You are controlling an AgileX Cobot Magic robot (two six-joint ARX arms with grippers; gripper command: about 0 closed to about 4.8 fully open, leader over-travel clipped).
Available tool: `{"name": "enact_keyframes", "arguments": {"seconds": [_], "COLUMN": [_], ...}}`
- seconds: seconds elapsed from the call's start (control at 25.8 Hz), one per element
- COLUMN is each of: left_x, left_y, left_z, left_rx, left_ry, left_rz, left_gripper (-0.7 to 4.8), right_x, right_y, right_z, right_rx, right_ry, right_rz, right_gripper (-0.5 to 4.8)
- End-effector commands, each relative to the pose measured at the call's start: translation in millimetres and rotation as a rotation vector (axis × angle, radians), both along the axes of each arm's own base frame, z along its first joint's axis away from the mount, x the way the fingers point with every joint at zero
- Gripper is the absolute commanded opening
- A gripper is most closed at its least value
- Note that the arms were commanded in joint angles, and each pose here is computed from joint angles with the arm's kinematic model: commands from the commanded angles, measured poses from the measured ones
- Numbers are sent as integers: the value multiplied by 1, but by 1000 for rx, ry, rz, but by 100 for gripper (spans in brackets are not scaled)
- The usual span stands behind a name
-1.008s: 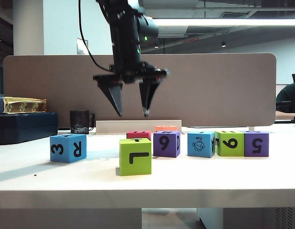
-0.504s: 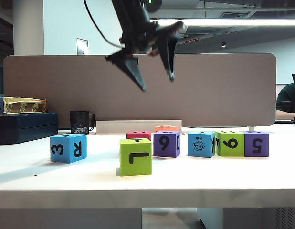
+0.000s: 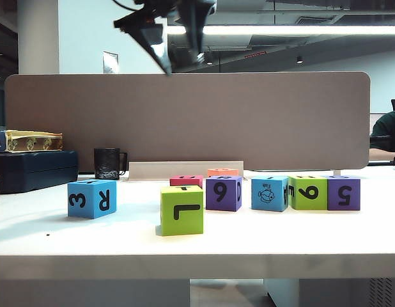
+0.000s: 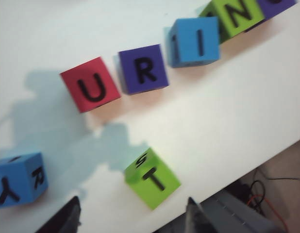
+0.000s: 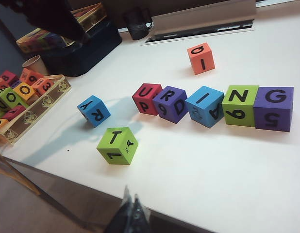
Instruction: Select the appropriate blocks from the scattered letter blocks on the table and arrange them in a row to spell out "TURING".
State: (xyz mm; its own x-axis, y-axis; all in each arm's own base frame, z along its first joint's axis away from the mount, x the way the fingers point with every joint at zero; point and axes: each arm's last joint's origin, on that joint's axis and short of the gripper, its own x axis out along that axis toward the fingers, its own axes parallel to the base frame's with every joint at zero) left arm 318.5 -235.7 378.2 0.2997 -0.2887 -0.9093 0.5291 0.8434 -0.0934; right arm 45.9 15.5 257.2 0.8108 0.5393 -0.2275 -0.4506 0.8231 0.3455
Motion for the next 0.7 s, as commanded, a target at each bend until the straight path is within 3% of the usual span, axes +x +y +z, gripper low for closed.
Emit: {"name": "enact_keyframes", "arguments": {"seconds": [0.04, 0.39, 0.5, 0.7], "left_x": [-11, -33, -36, -31], "left_y": [9, -4, -16, -20], "left_z": [-15, -76, -103, -117], "left_rx": [69, 197, 178, 125], "left_ry": [73, 240, 234, 204], "left_rz": [5, -20, 3, 90], "left_gripper": [275, 277, 277, 278], "right_x": [0, 0, 0, 0], "right_y": [0, 0, 0, 0], "right_z": [3, 3, 3, 3], "right_rx": [2, 2, 2, 2], "right_ry": [-17, -17, -18, -18], "right_rz": [13, 14, 14, 14], "right_gripper": [-1, -1, -1, -1]}}
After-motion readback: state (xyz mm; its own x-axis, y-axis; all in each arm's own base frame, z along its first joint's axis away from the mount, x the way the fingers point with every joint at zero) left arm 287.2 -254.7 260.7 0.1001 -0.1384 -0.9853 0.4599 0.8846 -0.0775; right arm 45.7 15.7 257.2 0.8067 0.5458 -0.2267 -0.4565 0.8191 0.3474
